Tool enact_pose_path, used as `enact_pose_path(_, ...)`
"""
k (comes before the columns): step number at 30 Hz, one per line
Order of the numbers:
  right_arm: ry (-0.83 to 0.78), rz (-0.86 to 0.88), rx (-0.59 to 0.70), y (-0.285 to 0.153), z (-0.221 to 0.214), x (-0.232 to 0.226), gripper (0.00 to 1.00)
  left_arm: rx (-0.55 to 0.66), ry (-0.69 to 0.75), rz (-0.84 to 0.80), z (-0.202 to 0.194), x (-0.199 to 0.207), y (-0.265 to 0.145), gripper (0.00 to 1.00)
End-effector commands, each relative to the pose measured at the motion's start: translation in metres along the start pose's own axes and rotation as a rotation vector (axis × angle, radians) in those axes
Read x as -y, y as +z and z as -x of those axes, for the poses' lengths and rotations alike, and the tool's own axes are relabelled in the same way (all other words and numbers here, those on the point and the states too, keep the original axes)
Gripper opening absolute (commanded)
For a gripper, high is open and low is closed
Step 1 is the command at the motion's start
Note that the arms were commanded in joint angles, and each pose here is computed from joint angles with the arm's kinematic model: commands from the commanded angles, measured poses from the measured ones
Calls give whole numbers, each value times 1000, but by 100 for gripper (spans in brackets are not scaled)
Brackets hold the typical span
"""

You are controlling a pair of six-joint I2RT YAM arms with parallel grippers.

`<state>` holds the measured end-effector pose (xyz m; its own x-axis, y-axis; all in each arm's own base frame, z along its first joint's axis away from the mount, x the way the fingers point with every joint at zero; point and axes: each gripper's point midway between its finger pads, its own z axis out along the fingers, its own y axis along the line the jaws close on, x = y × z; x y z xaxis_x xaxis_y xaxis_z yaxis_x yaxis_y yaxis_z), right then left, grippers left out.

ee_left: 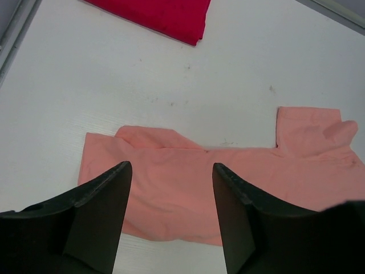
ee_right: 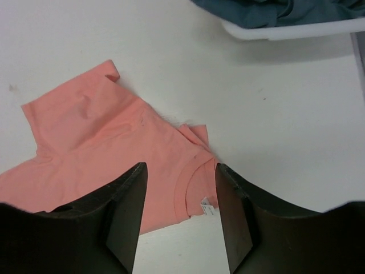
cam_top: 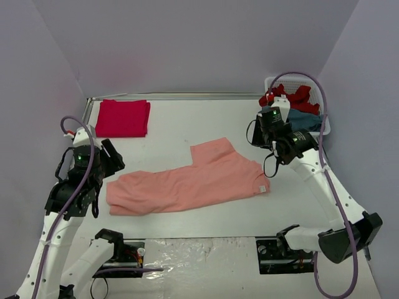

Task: Fold and stack the t-shirts
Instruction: Flatten out the tshirt

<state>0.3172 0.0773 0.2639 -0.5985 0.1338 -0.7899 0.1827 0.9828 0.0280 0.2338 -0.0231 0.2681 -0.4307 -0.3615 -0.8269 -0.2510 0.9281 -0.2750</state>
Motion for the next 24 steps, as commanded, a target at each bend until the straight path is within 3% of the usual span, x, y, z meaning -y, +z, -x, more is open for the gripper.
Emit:
enact_pose_path(1,-28,56,-59,19,-24,-20,47,-26,-1,4,-8,2,15,57)
enact_pose_path(17,-146,115,-271,133,-95,-75,48,-82,-20,52,-34,-6,36,57)
enact_pose_path(19,-165,107,-319,166,-107,-81,47,-85,-21,48,-37,-6,35,57)
enact_pose_path(24,-180,125,-315,191,-95,-95,45,-88,-20,45,-38,-5,37,57)
